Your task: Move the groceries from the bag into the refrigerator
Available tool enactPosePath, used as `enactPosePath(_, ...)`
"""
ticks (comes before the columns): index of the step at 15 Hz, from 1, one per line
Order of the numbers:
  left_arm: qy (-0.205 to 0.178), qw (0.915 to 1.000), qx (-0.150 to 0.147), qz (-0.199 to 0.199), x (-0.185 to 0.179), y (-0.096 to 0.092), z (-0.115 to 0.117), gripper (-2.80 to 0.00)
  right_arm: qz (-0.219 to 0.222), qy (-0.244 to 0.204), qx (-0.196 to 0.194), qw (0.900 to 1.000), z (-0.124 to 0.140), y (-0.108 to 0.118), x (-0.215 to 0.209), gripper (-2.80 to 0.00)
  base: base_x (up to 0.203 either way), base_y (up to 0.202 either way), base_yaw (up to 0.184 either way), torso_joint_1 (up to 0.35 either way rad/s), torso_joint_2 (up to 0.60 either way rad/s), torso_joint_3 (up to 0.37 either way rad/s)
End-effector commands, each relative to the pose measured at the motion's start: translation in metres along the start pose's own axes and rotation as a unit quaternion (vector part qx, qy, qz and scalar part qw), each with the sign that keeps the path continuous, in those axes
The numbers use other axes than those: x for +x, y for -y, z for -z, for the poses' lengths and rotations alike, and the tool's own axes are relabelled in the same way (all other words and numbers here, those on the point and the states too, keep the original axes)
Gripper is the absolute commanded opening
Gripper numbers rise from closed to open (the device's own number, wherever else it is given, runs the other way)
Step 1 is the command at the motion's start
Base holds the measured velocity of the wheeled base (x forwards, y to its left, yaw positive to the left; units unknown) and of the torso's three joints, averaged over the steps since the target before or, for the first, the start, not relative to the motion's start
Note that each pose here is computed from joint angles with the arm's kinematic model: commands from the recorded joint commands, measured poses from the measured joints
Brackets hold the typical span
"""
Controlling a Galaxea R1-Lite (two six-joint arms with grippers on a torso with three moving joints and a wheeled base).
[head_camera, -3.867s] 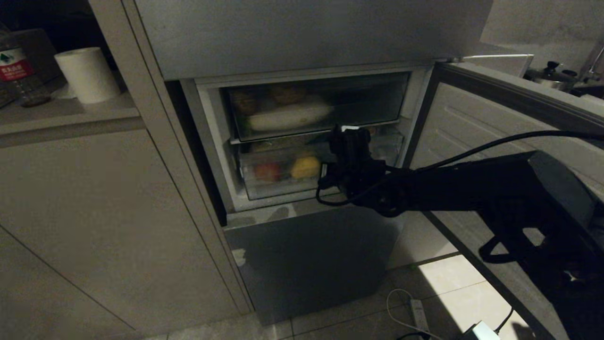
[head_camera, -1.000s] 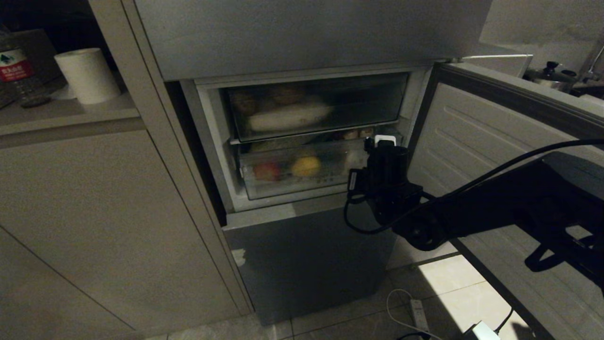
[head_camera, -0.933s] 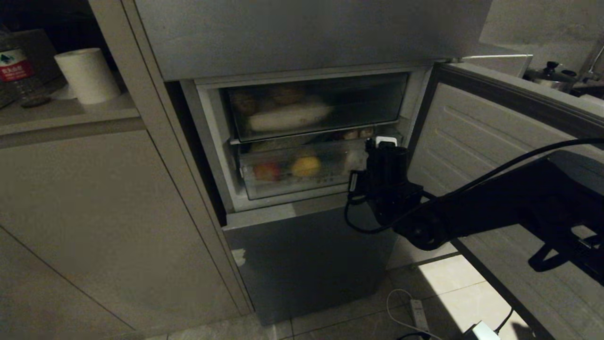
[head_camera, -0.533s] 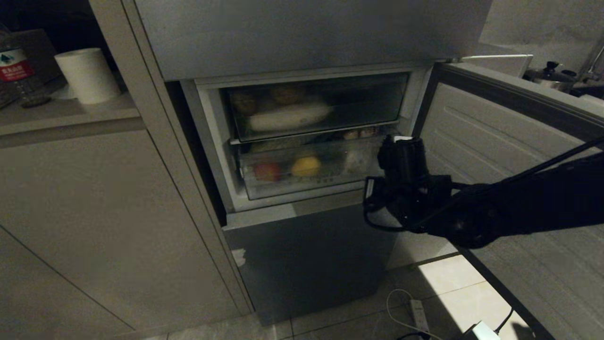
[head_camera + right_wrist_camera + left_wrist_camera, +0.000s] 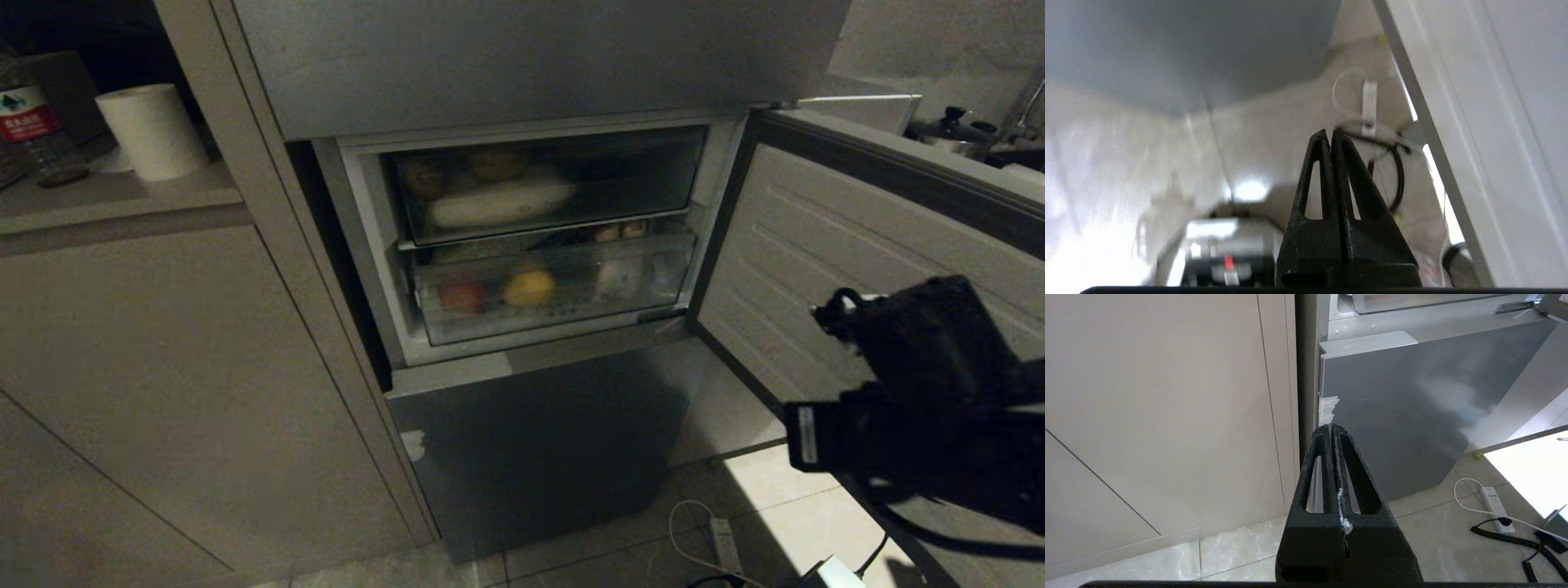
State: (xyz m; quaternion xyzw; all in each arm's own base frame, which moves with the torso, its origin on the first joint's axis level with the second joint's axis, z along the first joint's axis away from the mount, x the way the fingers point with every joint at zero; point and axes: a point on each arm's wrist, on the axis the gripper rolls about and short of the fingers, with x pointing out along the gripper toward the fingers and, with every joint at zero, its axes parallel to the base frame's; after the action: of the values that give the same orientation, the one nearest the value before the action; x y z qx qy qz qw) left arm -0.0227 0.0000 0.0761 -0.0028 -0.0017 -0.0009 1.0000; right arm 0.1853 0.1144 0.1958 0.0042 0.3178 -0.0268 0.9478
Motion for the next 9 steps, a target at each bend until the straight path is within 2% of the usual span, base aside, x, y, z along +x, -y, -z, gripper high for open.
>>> enactPosePath(1, 0.001, 1.0, 0.0, -0.001, 0.0, 0.0, 0.0, -2.8, -0.036, 0.024, 0.013, 0.999, 0.017, 0.031, -0.039, -2.8, 0.0, 0.0, 0.0, 0.0, 0.0, 0.0)
enactPosePath(4, 0.001, 1.0, 0.0, -0.001, 0.0, 0.0, 0.0, -2.8, -0.099, 0.013, -0.031, 0.995, 0.059, 0.068, -0.071, -2.8, 0.0, 0.0, 0.0, 0.0, 0.0, 0.0)
enactPosePath(6, 0.001, 1.0, 0.0, -0.001, 0.0, 0.0, 0.0, -2.8, -0.109, 0.003, -0.059, 0.992, 0.092, 0.088, -0.078, -2.8, 0.0, 0.0, 0.0, 0.0, 0.0, 0.0)
enactPosePath(9, 0.001, 1.0, 0.0, 0.0, 0.0, 0.0, 0.0, -2.8, -0.131, 0.024, -0.07, 0.989, 0.134, 0.112, -0.087, -2.8, 0.0, 0.0, 0.0, 0.0, 0.0, 0.0)
